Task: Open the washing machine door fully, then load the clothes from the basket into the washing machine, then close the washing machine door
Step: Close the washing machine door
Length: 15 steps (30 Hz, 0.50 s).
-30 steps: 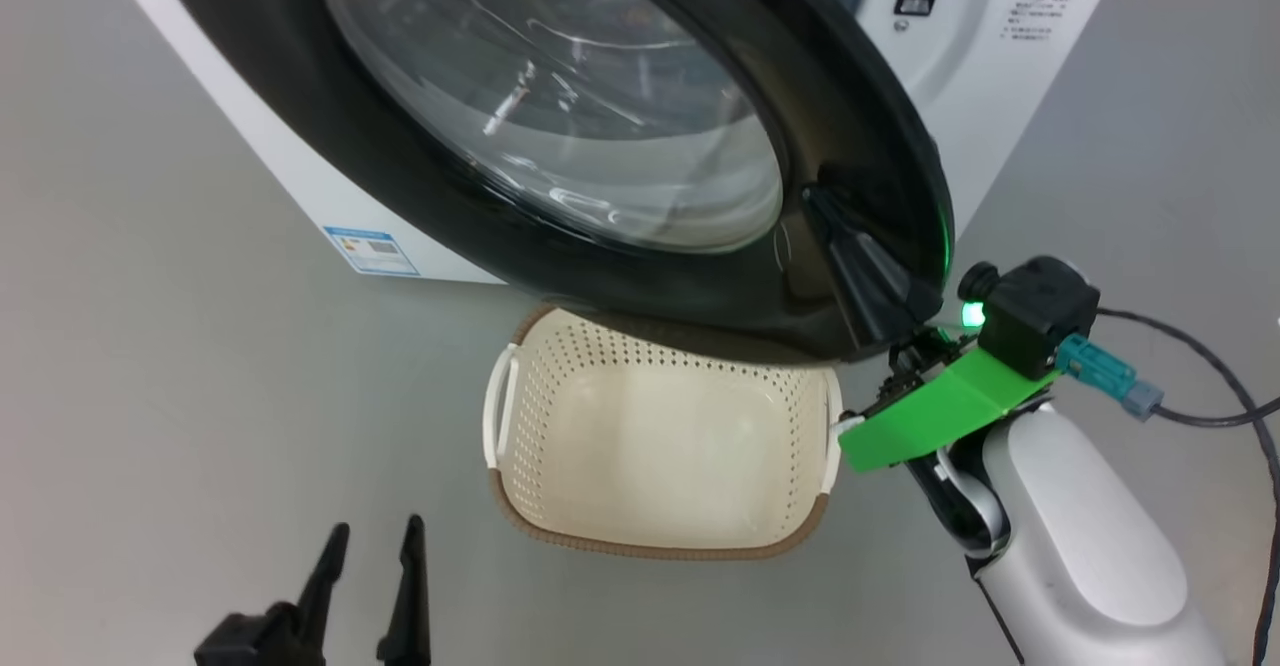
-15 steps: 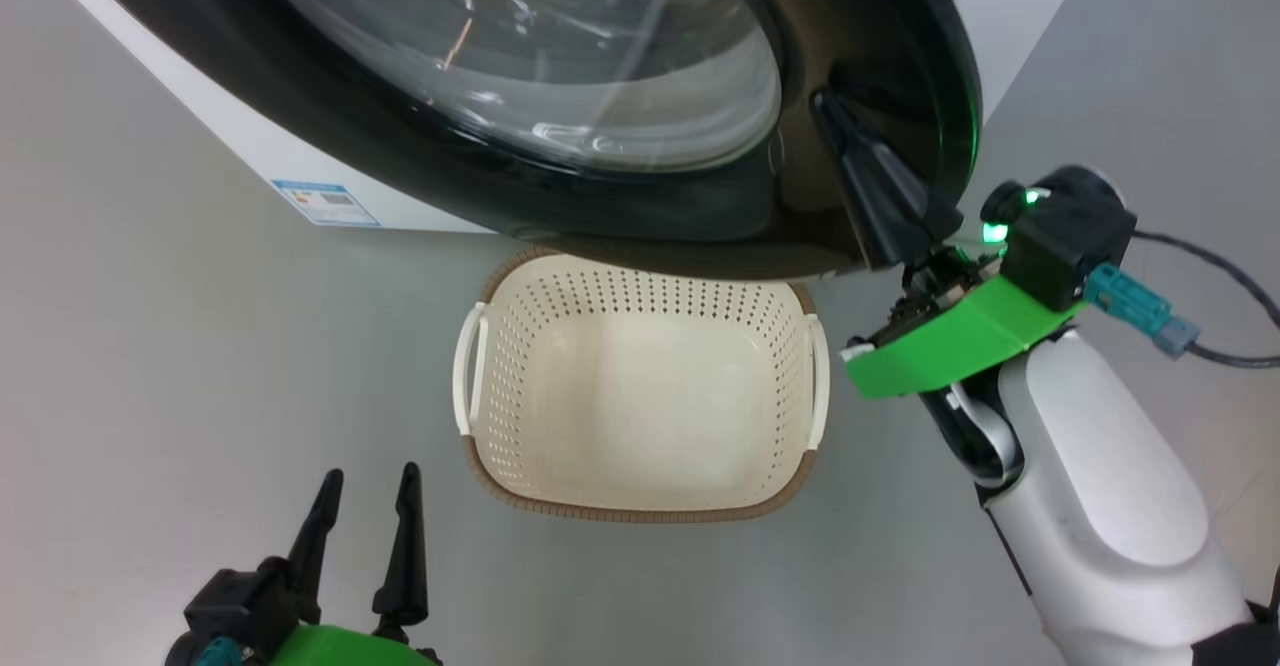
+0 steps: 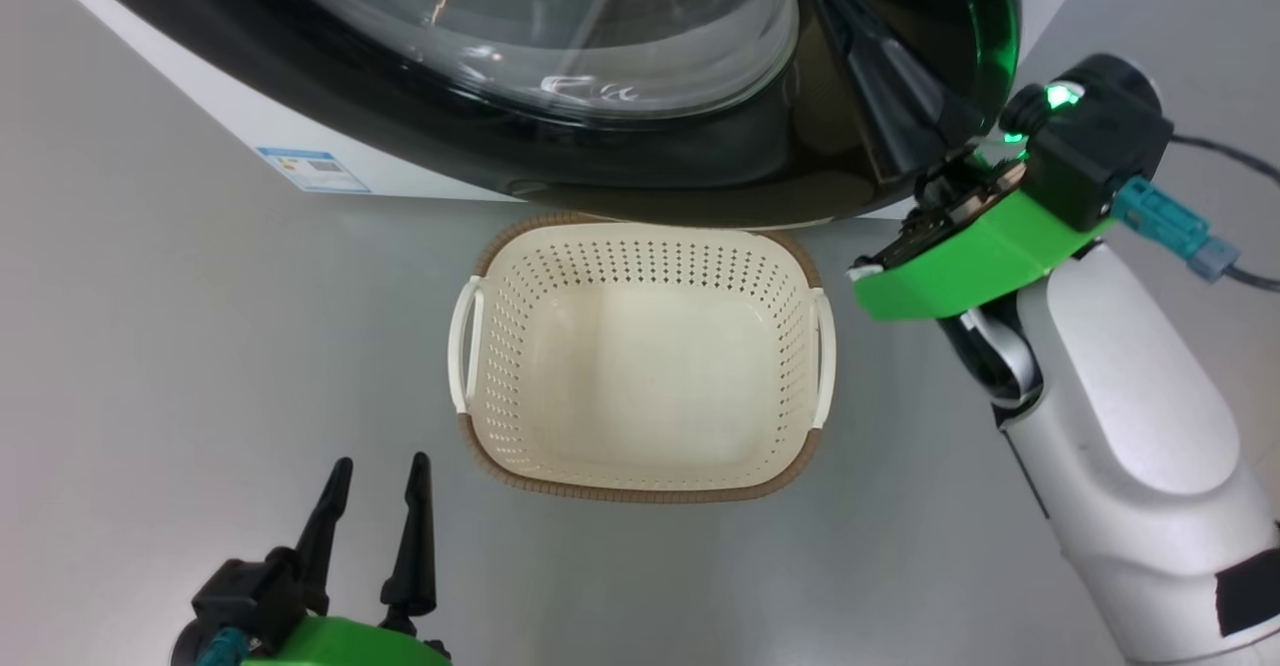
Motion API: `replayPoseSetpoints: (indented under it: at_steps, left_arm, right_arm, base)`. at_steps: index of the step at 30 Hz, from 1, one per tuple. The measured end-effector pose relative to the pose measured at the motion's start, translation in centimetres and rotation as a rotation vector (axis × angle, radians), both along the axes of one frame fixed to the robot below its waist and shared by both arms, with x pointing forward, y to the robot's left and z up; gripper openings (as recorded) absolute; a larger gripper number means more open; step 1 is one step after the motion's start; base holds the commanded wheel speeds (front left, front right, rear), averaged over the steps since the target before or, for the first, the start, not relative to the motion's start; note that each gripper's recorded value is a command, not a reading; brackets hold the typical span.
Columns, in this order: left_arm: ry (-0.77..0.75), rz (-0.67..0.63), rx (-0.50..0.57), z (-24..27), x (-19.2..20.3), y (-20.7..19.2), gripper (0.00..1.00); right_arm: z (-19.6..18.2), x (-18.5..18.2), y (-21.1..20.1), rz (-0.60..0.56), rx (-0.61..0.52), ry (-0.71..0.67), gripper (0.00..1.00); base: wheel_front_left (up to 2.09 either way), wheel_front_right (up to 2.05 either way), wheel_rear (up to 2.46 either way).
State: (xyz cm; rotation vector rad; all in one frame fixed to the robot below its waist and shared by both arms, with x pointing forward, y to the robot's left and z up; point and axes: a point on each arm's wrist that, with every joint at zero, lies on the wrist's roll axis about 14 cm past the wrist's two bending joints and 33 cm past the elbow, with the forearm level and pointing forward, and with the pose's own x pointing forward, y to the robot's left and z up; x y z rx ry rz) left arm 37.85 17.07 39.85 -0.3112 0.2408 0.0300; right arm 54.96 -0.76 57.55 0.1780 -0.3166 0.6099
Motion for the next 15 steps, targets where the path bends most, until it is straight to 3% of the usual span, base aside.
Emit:
replayPoseSetpoints:
  at_steps: [15]
  left_arm:
    - [0.026, 0.013, 0.005, -0.8, -0.5, 0.5, 1.00]
  right_arm:
    - [2.8, 3.1, -0.4, -0.010, -0.057, -0.108, 0.00]
  base:
    - [0.00, 0.00, 0.00]
